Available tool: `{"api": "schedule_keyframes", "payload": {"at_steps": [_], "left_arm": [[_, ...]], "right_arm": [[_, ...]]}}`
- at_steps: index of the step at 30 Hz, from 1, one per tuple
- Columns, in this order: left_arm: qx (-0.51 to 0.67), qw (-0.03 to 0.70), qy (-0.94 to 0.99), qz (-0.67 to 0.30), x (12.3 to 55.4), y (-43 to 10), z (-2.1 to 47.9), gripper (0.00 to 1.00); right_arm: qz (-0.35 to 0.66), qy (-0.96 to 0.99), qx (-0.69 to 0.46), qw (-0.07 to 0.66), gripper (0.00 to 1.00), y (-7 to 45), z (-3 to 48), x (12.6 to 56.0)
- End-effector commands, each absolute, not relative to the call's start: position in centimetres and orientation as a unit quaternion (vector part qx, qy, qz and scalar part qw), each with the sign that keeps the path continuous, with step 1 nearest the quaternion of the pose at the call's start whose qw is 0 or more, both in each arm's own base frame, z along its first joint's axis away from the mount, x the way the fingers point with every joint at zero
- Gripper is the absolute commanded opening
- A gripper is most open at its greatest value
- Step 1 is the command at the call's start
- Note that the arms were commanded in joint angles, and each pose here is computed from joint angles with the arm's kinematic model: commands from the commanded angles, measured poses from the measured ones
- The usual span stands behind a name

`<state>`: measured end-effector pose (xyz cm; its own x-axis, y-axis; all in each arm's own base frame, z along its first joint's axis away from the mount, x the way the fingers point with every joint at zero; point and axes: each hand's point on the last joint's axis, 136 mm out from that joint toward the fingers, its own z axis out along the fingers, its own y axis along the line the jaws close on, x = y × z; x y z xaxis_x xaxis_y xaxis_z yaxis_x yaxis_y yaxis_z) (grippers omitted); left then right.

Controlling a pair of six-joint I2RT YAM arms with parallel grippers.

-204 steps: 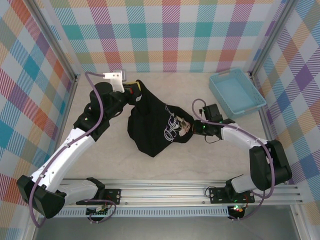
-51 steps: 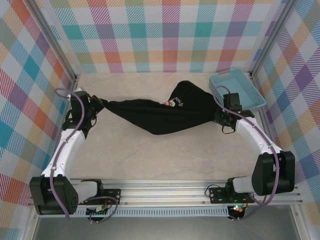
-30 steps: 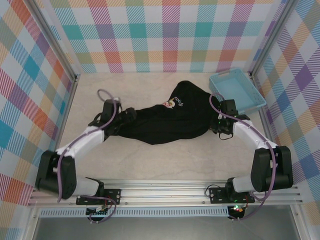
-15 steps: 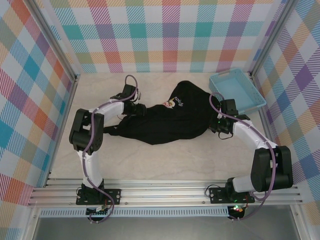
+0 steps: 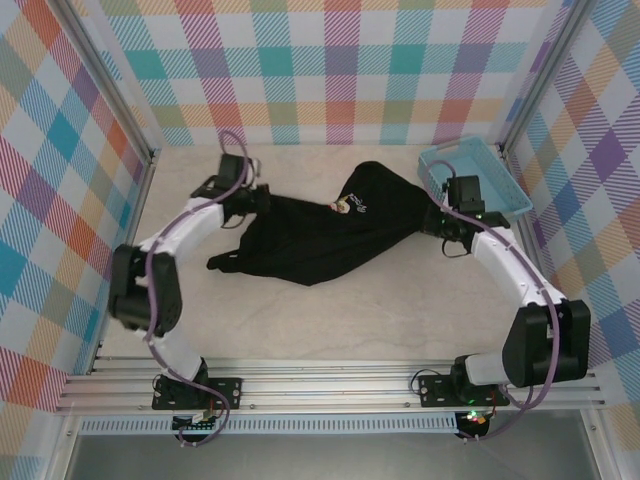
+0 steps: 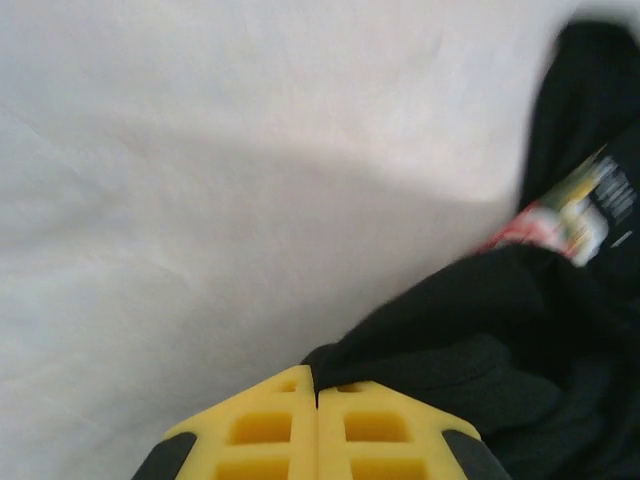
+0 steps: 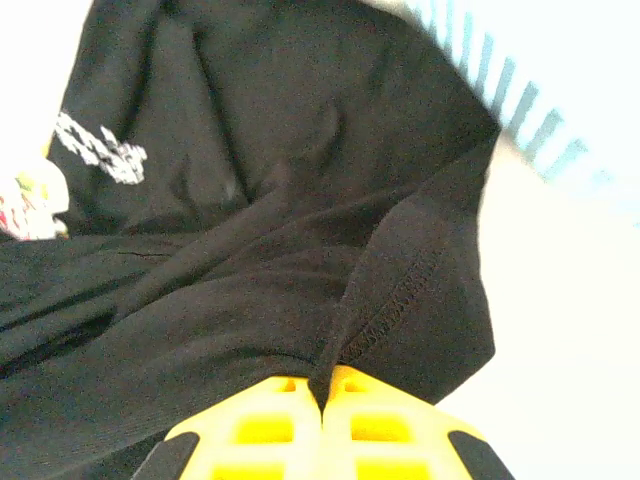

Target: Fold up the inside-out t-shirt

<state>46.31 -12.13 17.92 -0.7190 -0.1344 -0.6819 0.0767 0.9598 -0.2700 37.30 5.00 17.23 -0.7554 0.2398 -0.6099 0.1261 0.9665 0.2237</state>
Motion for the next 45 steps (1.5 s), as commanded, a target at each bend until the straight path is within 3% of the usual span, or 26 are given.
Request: {"api": "schedule_keyframes", "payload": {"at_steps": [1, 9, 17, 24, 31, 34, 38, 41, 43, 45], "left_arm": [[-0.078, 0.506, 0.842, -0.169, 46.7, -8.0, 28.2, 0.0], [-0.159, 0.632, 0.733, -0.193, 41.3, -1.1, 41.1, 0.0], [-0.198, 0.657, 0.712, -0.152, 35.3, 1.3, 43.3, 0.0], [-0.205, 0.641, 0.727, -0.137, 39.6, 1.9, 43.5, 0.0], [-0.178, 0.66, 0.715, -0.148, 45.5, 1.8, 48.8, 0.0], [-0.145, 0.683, 0.693, -0.176, 46.3, 0.7, 52.6, 0.0], [-0.09, 0.718, 0.654, -0.22, 44.0, -1.4, 57.3, 0.0], [-0.07, 0.695, 0.666, -0.263, 42.6, -3.0, 54.8, 0.0], [-0.079, 0.653, 0.692, -0.296, 42.3, -4.1, 49.5, 0.0], [-0.116, 0.592, 0.732, -0.317, 42.2, -4.9, 40.9, 0.09]], "right_arm": [[0.021, 0.9, 0.09, 0.427, 0.03, 2.4, 24.6, 38.4], [-0.004, 0.845, 0.084, 0.528, 0.02, 0.7, 34.8, 38.2], [0.093, 0.826, 0.034, 0.555, 0.01, 3.9, 38.2, 34.8], [0.13, 0.807, 0.023, 0.575, 0.02, 5.6, 39.7, 39.1], [0.153, 0.748, 0.017, 0.646, 0.02, 6.6, 47.2, 46.5], [0.176, 0.713, 0.001, 0.679, 0.02, 7.4, 51.5, 46.9], [0.205, 0.685, -0.031, 0.699, 0.02, 8.6, 55.2, 45.0], [0.217, 0.71, -0.03, 0.669, 0.03, 8.9, 51.9, 43.6], [0.235, 0.745, -0.017, 0.624, 0.05, 9.3, 46.7, 42.7], [0.249, 0.796, 0.007, 0.552, 0.13, 9.6, 38.8, 41.7]]}}
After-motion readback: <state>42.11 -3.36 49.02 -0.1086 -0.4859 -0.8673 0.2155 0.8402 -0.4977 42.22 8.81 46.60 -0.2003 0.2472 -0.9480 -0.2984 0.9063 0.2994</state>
